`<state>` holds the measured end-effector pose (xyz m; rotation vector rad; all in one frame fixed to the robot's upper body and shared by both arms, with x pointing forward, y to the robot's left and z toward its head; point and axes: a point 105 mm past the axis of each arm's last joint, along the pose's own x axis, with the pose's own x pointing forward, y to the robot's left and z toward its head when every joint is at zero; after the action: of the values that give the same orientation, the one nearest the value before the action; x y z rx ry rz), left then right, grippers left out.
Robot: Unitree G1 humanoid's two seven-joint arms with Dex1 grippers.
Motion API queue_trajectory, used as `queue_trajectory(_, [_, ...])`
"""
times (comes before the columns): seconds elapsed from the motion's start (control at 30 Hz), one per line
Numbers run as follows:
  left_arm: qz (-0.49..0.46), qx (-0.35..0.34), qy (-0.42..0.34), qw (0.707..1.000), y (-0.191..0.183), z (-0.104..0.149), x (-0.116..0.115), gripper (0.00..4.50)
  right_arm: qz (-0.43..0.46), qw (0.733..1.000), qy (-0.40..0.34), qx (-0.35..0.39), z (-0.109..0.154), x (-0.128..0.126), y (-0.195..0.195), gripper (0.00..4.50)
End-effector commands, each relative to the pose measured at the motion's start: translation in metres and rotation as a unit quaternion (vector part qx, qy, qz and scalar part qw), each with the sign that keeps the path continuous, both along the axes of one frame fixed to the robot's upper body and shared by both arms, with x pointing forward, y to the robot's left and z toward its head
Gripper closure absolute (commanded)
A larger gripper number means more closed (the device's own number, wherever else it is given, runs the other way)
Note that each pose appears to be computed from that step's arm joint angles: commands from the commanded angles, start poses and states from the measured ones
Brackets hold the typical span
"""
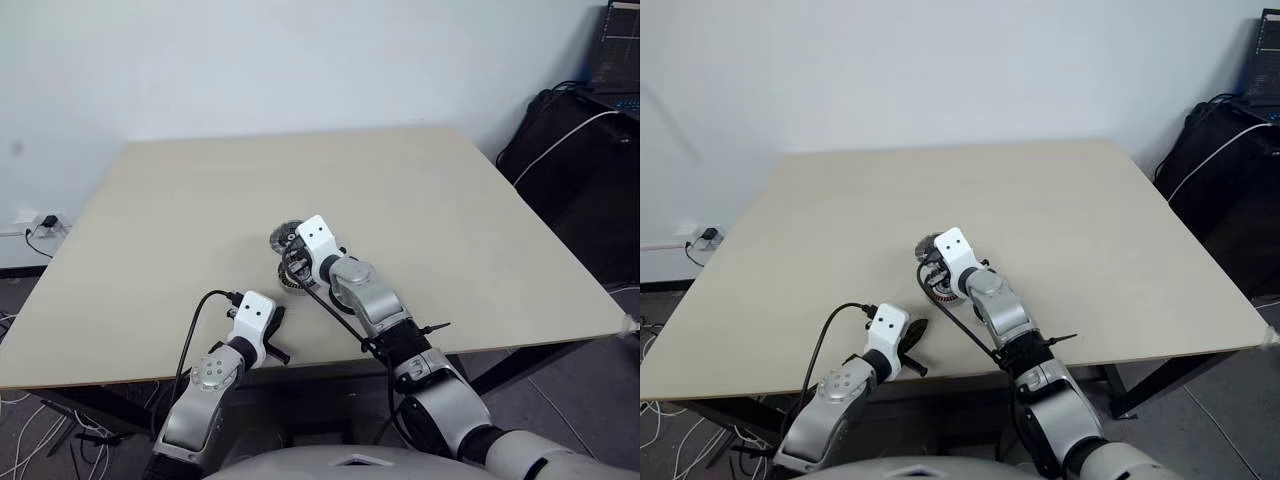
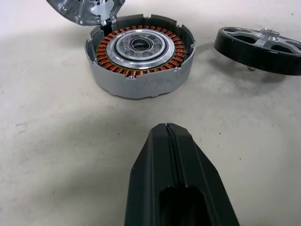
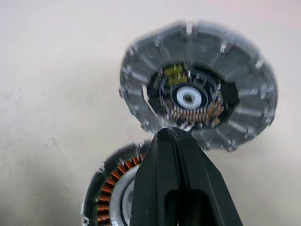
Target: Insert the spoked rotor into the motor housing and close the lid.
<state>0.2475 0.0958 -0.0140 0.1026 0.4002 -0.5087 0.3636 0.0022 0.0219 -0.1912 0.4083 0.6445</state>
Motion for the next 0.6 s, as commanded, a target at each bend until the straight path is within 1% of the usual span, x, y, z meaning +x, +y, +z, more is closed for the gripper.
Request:
queue_trajectory(0.03, [0.003,-0.004,-0.021,1.000,0.000,0.011,0.005,4.50,-0.001,0.999,0.020,-0.029,-0.013,0.002,-0.001,4.48])
queue_trajectory(0.1, [0.006,-0.003,-0.022,1.000,0.001,0.011,0.005,4.50,-0.003,0.997,0.049,-0.065,-0.031,-0.002,-0.006,4.48])
queue_trajectory(0.17, [0.011,-0.003,-0.023,1.000,0.003,0.012,0.004,4.50,-0.005,0.995,0.063,-0.078,-0.038,-0.003,-0.008,4.48])
queue_trajectory(0.33, [0.015,-0.002,-0.022,1.000,0.004,0.011,0.003,4.50,0.000,0.997,0.046,-0.054,-0.024,0.001,-0.002,4.48])
queue_trajectory(0.6, [0.008,-0.003,-0.021,1.000,0.001,0.011,0.004,4.50,-0.003,1.000,-0.005,-0.020,0.010,0.007,-0.005,4.48])
